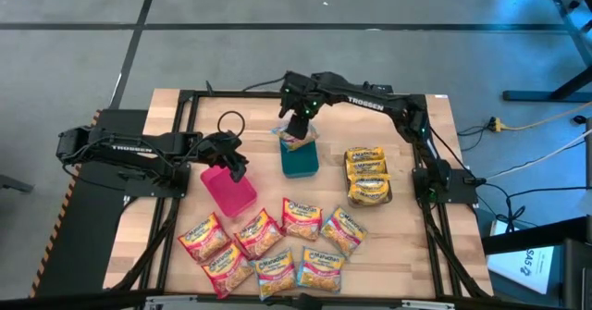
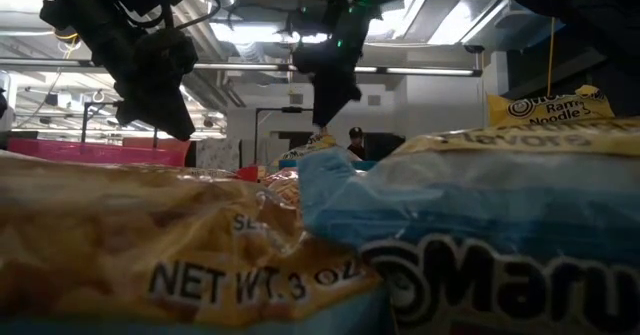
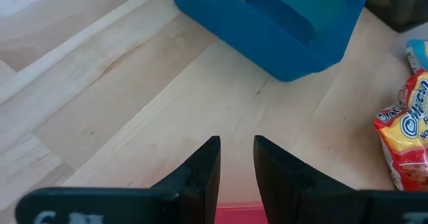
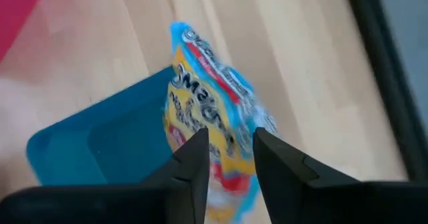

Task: Sort Maruchan noodles
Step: Put the blue noodle pack into the blue bin

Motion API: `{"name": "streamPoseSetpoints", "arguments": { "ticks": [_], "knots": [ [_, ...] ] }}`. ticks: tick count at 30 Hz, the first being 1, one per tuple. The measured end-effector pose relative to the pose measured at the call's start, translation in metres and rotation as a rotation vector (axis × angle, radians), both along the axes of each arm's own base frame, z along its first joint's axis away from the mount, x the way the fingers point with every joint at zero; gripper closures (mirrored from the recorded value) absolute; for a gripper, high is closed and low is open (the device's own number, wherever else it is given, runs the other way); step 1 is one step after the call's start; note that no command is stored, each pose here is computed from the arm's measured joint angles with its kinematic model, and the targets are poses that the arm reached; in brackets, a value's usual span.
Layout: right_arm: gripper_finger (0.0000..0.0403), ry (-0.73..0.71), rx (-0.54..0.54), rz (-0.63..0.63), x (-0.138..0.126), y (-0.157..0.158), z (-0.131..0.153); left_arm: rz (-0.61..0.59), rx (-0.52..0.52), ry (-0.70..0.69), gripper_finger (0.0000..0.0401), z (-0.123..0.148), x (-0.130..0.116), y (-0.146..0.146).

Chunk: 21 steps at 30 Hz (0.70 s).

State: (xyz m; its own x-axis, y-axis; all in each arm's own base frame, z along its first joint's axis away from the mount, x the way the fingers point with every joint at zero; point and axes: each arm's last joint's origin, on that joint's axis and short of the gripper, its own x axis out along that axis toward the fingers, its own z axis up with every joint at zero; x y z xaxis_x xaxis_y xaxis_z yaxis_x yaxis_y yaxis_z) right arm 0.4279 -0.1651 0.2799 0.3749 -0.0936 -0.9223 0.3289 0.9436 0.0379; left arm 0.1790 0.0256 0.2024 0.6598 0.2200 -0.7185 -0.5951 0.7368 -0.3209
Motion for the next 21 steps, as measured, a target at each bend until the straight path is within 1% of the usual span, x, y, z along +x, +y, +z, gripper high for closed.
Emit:
{"name": "streamPoseSetpoints", "arguments": {
  "ticks": [2, 4, 7, 13, 16, 19, 21],
  "knots": [
    [0.0286, 0.006, -0.004, -0.02, -0.004, 0.001, 0.013, 0.0, 0.0, 0.0, 0.0316, 0.0, 0.0, 0.0],
    [0.0287, 0.052, 0.022, -0.048, -0.011, 0.004, 0.022, 0.001, 0.0, 0.0, 0.0316, 0.0, 0.0, 0.0],
    [0.0293, 0.167, 0.039, -0.078, -0.022, 0.006, 0.021, 0.001, 0.0, 0.0, 0.0316, 0.0, 0.0, 0.0],
    [0.0314, 0.268, 0.054, -0.076, -0.025, 0.01, 0.0, 0.001, 0.0, 0.0, 0.0316, 0.0, 0.0, 0.0],
    [0.0326, 0.311, 0.067, -0.084, -0.025, 0.011, -0.019, 0.001, -0.001, 0.0, 0.0316, 0.0, 0.0, 0.0],
    [0.0335, 0.331, 0.055, -0.091, -0.025, 0.009, -0.035, 0.002, -0.001, 0.0, 0.0316, 0.0, 0.0, 0.0],
    [0.0339, 0.316, 0.055, -0.089, -0.023, 0.009, -0.042, 0.002, -0.001, 0.0, 0.0316, 0.0, 0.0, 0.0]
  ]
}}
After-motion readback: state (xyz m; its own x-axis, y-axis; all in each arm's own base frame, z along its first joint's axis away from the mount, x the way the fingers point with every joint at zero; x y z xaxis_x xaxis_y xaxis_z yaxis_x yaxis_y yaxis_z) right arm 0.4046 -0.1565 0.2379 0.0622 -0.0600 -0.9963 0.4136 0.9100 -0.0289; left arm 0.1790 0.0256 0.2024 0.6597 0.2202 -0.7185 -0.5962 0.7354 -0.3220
